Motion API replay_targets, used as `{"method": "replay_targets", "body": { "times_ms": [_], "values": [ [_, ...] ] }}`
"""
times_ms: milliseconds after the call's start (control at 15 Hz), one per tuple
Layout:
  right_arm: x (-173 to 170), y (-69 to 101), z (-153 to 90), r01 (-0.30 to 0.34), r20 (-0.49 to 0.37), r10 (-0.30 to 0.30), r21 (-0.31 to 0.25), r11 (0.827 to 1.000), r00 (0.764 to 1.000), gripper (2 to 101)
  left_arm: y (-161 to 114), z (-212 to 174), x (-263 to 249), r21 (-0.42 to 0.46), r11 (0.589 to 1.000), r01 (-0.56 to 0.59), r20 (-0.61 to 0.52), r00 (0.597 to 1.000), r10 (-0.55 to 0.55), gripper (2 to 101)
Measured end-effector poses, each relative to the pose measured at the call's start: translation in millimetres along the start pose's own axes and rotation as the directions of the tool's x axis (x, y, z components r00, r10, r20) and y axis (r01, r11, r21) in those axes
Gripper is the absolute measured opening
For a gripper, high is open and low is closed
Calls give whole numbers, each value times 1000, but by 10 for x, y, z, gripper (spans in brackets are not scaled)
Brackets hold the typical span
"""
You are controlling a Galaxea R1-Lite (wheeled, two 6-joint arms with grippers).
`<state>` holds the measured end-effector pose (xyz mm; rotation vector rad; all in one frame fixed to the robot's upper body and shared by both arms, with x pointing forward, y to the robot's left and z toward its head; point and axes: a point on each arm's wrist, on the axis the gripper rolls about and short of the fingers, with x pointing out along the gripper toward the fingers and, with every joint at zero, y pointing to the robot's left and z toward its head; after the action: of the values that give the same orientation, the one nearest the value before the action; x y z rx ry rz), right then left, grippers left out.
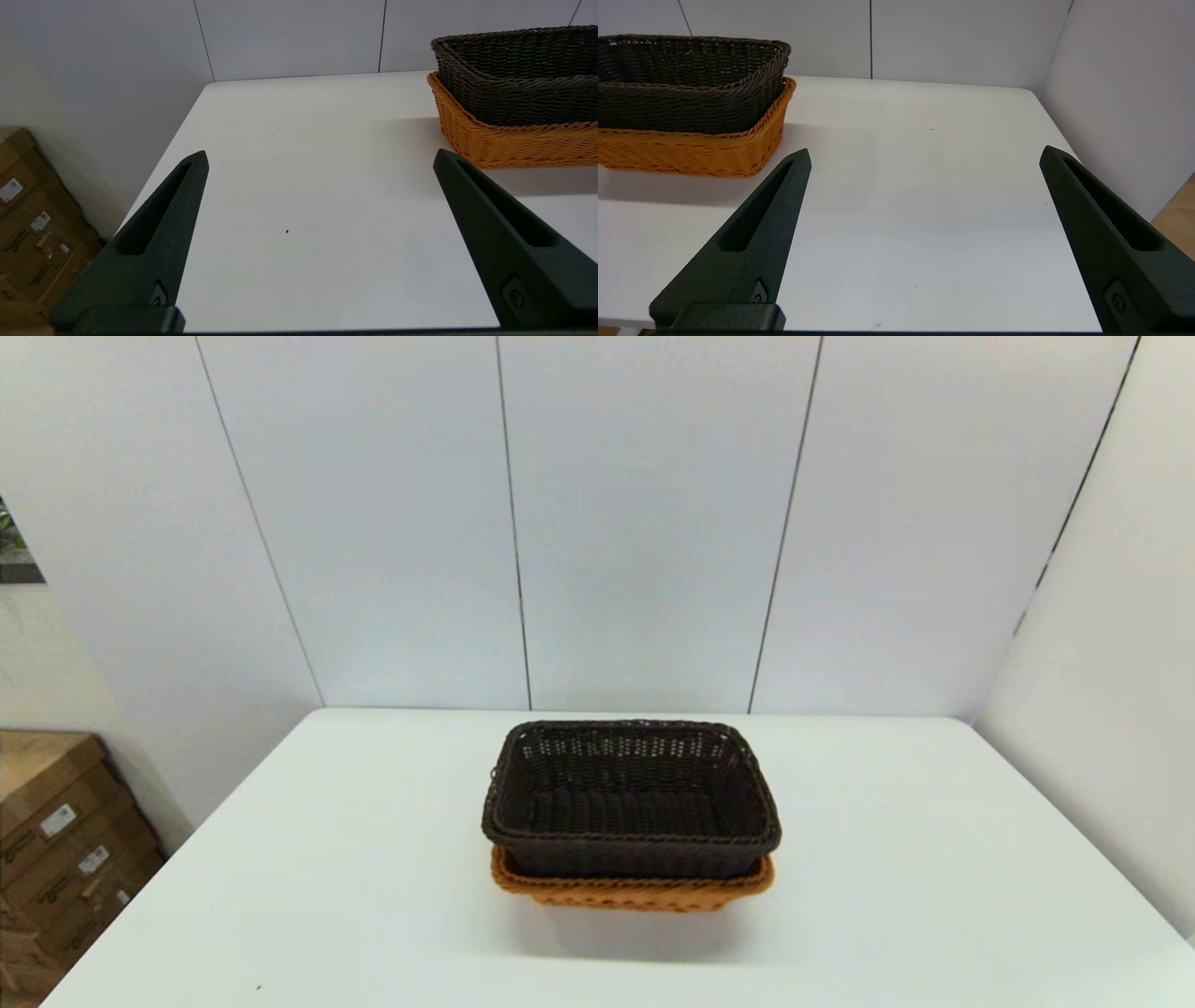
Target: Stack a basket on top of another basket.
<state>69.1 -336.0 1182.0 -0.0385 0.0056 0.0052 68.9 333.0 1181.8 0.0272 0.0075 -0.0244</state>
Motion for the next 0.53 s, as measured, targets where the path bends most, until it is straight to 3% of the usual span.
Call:
{"method": "replay_targets", "body": {
  "times_ms": [533],
  "values": [
    [0,-1,-2,3,-1,-3,9,1000,1000,973,0,0,0,0,1000,0,0,1000,0,978]
  ]
}}
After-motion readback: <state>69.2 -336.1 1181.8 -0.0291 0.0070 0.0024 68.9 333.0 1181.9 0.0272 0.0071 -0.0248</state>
